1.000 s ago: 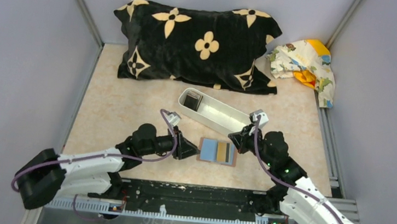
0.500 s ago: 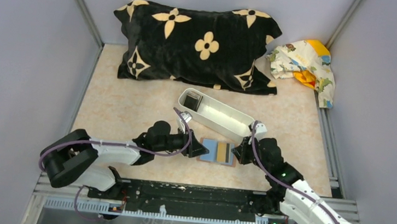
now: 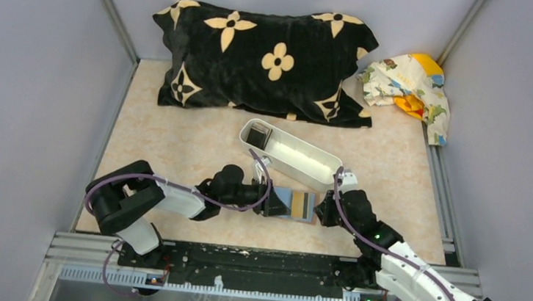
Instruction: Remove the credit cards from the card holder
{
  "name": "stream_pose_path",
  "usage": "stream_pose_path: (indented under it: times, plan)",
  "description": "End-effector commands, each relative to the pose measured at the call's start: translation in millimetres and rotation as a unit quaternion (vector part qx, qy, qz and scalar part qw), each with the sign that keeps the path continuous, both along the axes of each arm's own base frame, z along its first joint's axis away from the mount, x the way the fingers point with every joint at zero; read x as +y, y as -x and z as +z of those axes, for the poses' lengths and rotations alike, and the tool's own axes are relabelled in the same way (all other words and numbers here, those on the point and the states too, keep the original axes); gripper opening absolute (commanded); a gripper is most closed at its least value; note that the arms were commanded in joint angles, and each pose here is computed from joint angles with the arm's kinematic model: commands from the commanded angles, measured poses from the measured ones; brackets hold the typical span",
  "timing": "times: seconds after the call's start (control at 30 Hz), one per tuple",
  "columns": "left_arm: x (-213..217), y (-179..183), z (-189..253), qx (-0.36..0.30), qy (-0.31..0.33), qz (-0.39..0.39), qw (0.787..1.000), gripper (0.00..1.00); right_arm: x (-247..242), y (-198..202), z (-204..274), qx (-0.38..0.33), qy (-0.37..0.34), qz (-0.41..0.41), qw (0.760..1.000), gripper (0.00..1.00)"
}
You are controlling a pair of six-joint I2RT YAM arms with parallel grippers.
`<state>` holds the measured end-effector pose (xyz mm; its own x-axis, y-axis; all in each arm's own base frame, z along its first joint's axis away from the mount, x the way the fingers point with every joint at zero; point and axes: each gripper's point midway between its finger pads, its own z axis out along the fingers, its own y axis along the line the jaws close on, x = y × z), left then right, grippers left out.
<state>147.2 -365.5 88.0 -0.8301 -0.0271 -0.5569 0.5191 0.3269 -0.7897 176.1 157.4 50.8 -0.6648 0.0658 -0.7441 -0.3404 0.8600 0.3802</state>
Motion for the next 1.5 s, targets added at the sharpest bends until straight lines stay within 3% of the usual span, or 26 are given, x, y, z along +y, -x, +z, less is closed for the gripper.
stream_pose_path:
  times: [0.0, 0.5, 0.97, 1.27, 1.47]
  plan:
    - [-18, -3, 11, -0.008, 0.011, -0.005, 1.000, 0.58, 2, -4, -5, 0.001, -0.006, -0.012, 1.000, 0.00]
    - [-15, -35, -44, 0.032, -0.132, 0.087, 0.987, 0.58, 0, -6, -15, 0.008, 0.000, -0.028, 1.000, 0.00]
    - [-32, -25, -47, 0.064, -0.120, 0.077, 0.988, 0.57, 1, -5, -16, 0.008, 0.003, -0.023, 1.000, 0.00]
    - [-37, -25, -21, 0.051, -0.095, 0.072, 0.992, 0.56, 2, -4, -17, 0.010, 0.004, -0.020, 1.000, 0.00]
    - [-35, -23, -33, 0.056, -0.107, 0.071, 0.990, 0.56, 2, -3, -17, 0.013, 0.004, -0.019, 1.000, 0.00]
